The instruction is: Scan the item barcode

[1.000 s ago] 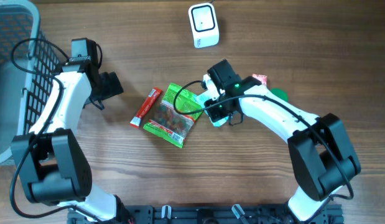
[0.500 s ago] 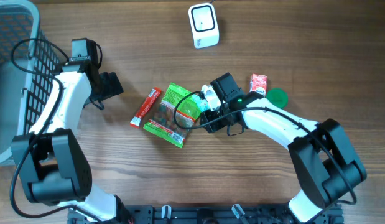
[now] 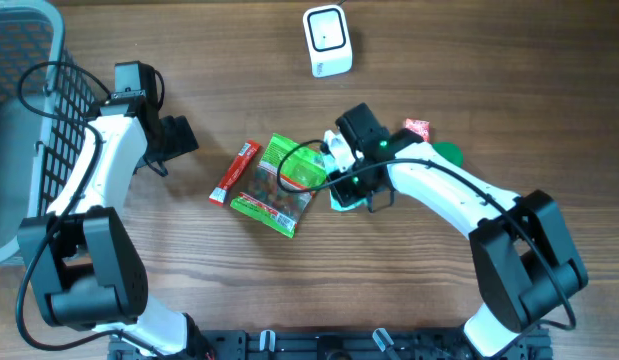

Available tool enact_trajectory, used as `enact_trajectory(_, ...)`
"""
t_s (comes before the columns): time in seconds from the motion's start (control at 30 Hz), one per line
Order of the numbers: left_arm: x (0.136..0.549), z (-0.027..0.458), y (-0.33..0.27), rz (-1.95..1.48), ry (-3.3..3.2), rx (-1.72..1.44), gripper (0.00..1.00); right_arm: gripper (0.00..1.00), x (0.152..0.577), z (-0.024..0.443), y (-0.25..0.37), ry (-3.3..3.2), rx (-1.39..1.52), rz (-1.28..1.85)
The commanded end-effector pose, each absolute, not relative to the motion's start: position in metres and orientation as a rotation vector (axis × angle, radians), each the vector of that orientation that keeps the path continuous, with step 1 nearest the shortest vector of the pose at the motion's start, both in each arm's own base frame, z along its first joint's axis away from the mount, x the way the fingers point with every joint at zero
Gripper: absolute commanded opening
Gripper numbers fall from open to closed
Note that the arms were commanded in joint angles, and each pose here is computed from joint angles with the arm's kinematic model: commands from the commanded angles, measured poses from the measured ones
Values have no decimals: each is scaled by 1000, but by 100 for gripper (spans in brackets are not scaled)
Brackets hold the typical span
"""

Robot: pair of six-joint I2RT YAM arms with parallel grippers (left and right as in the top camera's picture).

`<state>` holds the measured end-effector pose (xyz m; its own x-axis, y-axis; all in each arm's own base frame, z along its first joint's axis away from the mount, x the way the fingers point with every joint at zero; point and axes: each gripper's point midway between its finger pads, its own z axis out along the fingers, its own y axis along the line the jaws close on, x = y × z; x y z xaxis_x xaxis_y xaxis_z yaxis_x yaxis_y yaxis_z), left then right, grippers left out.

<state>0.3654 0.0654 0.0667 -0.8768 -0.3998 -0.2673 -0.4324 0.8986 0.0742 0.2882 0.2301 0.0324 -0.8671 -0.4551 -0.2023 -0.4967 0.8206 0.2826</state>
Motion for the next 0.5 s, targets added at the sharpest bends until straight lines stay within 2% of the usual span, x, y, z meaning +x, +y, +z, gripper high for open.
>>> enact_trajectory(0.0, 370, 77, 67, 181, 2792, -619, 100, 4, 292, 45, 233, 2845, -767, 510)
enact_trajectory(0.1, 370, 77, 67, 181, 2792, -619, 100, 4, 290, 60, 247, 2776, -807, 820)
enact_trajectory(0.3, 370, 77, 67, 181, 2792, -619, 100, 4, 317, 96, 227, 2613, -594, 1281)
enact_trajectory(0.47, 370, 77, 67, 181, 2792, -619, 100, 5, 306, 78, 228, 2557, -595, 1354)
